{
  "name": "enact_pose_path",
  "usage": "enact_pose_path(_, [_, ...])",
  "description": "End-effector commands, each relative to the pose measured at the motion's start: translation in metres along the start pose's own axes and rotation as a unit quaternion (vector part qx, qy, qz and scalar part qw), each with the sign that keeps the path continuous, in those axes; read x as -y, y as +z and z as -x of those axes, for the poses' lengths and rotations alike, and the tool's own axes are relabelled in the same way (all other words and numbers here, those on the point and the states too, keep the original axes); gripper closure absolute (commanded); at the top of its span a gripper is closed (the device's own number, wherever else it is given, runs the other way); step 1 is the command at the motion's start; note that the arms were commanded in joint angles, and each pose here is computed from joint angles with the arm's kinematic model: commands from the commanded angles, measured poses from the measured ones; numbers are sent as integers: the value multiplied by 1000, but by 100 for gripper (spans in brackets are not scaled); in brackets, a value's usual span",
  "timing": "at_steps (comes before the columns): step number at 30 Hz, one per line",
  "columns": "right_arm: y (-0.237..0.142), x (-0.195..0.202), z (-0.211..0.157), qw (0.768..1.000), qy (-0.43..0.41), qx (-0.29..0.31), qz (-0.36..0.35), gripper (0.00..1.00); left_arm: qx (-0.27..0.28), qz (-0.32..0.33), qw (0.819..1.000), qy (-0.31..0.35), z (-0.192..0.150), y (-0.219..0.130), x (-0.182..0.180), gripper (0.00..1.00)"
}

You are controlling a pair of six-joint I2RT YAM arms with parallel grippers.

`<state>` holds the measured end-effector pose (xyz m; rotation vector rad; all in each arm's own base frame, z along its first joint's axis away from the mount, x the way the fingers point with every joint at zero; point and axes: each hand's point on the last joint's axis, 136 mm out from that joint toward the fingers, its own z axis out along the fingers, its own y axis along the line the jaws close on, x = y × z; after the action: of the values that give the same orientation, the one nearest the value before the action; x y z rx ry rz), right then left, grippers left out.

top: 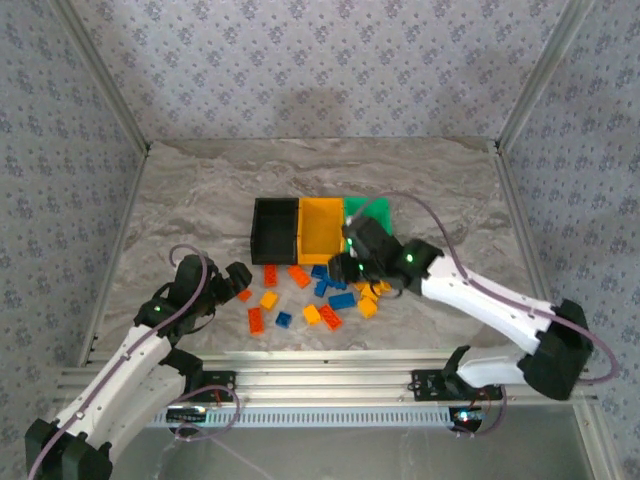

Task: Sort the legos into containers by color

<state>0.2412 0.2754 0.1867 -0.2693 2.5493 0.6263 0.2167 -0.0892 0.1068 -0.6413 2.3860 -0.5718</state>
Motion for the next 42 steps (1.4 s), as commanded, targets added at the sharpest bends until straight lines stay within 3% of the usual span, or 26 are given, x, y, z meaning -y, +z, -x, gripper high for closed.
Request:
enact_pose_path(1, [28,2,46,1000,-19,13,-18,62,-11,-13,1000,0,-1,-3,7,0])
enact_pose_path(6, [90,35,86,997,7,5,-83,62,-20,-22,1000,-1,-4,-6,10,0])
enact_pose_path(12, [137,57,90,992,18,-26,-120,57,-18,-31,999,-2,-5,-7,10,0])
enact_pose_path(15, [141,56,91,992,24,-27,-119,42,-18,-31,999,0,-5,-6,10,0])
enact_pose_path(20, [112,41,98,994,12,4,-110,35,-13,-30,999,5,-3,-6,10,0])
enact_pose_path(25, [72,29,63,996,10,12,-87,34,-14,-31,999,10,-3,-6,10,0])
enact_pose_path(33, [27,50,-37,994,15,-8,-108,31,-11,-19,1000,16,-3,-5,4,0])
enact_pose_path(42, [33,92,-110,988,53,-55,-137,28,-10,-13,1000,10,-3,-1,0,0])
